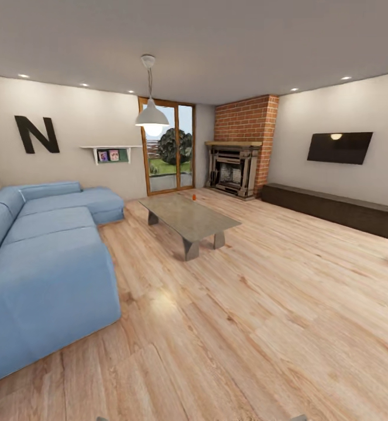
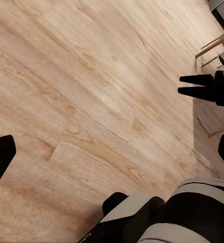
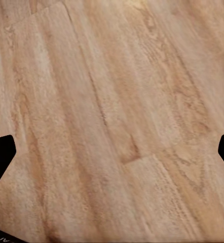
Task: Put the three can of soda from the living room inside the tash can in the kitchen.
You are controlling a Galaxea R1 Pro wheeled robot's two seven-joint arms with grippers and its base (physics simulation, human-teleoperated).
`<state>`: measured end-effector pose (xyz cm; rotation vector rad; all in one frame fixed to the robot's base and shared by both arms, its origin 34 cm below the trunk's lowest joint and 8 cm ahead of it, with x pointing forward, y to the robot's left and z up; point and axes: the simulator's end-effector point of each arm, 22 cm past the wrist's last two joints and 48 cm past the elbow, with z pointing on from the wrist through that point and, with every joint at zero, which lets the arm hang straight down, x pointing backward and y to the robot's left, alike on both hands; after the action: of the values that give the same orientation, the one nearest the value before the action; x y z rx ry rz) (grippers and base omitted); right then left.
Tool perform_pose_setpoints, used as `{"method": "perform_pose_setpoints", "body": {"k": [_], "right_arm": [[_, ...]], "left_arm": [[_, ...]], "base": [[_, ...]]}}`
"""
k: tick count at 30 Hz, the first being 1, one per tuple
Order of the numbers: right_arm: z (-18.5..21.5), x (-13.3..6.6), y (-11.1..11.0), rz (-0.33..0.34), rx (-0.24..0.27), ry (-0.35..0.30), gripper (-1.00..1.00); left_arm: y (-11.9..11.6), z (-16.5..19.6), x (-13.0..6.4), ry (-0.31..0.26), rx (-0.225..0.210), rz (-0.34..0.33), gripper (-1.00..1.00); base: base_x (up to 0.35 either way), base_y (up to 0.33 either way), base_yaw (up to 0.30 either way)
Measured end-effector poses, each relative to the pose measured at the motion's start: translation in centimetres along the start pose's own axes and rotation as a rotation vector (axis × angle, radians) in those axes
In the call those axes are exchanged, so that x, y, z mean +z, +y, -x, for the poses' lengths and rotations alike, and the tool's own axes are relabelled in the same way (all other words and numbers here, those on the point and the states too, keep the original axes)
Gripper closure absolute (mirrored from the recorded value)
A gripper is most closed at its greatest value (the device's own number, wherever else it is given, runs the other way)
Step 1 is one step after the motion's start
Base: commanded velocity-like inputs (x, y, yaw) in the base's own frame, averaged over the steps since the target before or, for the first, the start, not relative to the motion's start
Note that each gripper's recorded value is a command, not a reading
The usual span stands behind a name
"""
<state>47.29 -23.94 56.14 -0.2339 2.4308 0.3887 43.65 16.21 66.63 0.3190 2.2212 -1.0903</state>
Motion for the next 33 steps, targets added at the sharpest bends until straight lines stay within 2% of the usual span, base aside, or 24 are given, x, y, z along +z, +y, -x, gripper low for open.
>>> {"method": "perform_pose_setpoints", "body": {"k": [33], "right_arm": [[-0.1, 0.0, -0.02, -0.001, 0.0, 0.002, -1.0]], "left_arm": [[0.0, 0.0, 0.0, 0.0, 0.0, 0.0, -1.0]], "base": [[0.0, 0.0, -0.3]]}}
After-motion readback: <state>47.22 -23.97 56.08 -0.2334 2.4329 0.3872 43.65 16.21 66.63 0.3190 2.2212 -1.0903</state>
